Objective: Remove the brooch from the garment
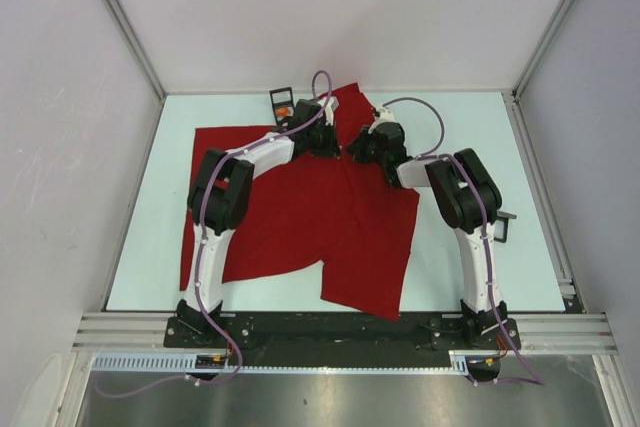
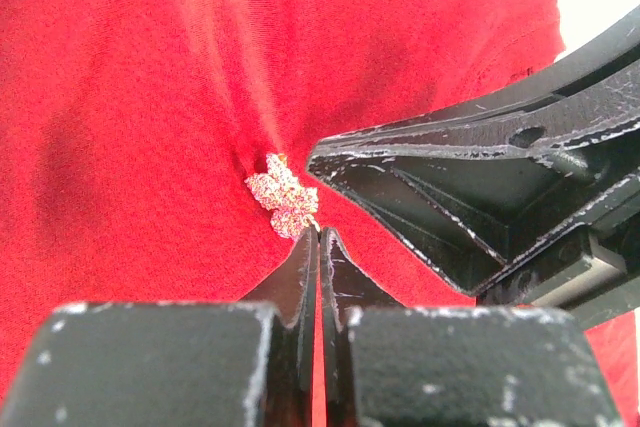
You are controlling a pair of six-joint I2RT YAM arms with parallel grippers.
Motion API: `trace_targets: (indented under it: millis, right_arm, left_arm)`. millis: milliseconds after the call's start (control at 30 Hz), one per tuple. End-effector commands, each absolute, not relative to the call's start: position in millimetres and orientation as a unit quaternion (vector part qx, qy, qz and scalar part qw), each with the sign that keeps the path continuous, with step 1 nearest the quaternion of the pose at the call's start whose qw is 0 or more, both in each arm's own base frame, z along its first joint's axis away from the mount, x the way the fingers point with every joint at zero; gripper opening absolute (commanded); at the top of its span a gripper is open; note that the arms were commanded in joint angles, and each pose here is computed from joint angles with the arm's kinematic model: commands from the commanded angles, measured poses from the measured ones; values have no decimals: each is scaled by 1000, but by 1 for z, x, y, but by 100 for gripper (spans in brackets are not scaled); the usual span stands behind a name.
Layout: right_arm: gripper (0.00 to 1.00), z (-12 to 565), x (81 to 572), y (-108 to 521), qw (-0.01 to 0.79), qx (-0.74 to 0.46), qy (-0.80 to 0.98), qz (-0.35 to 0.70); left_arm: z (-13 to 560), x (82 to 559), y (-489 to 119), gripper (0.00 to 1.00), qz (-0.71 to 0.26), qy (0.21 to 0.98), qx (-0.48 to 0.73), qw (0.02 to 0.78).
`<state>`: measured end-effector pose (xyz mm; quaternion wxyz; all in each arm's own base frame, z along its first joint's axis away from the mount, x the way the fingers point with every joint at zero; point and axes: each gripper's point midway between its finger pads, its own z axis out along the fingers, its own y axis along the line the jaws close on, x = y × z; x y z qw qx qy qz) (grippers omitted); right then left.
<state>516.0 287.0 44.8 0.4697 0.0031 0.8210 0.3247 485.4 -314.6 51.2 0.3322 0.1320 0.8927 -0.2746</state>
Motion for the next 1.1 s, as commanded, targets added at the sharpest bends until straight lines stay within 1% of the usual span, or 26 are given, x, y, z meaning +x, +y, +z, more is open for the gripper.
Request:
trace_targets:
  millis: [0, 100, 433, 633, 867, 1067]
  right_arm:
    - [2, 64, 527, 300, 479, -1, 803, 356]
    - [2, 57, 526, 305, 462, -3, 810, 362]
    - [2, 55, 528, 302, 456, 11, 817, 352]
    - [6, 57, 526, 304, 452, 12, 814, 364]
    - [13, 57, 528, 297, 447, 30, 813, 372]
    - [16, 61, 526, 298, 438, 38, 802, 404]
  left_arm:
    - [52, 482, -311, 0, -268, 894, 137, 332]
    - [51, 483, -308, 0, -263, 895, 136, 333]
    - [46, 480, -296, 1, -243, 904, 118, 331]
    - [42, 480, -284, 0, -235, 909, 98, 331]
    - [41, 481, -284, 0, -237, 909, 95, 330]
    - [39, 481, -284, 0, -239, 909, 96, 327]
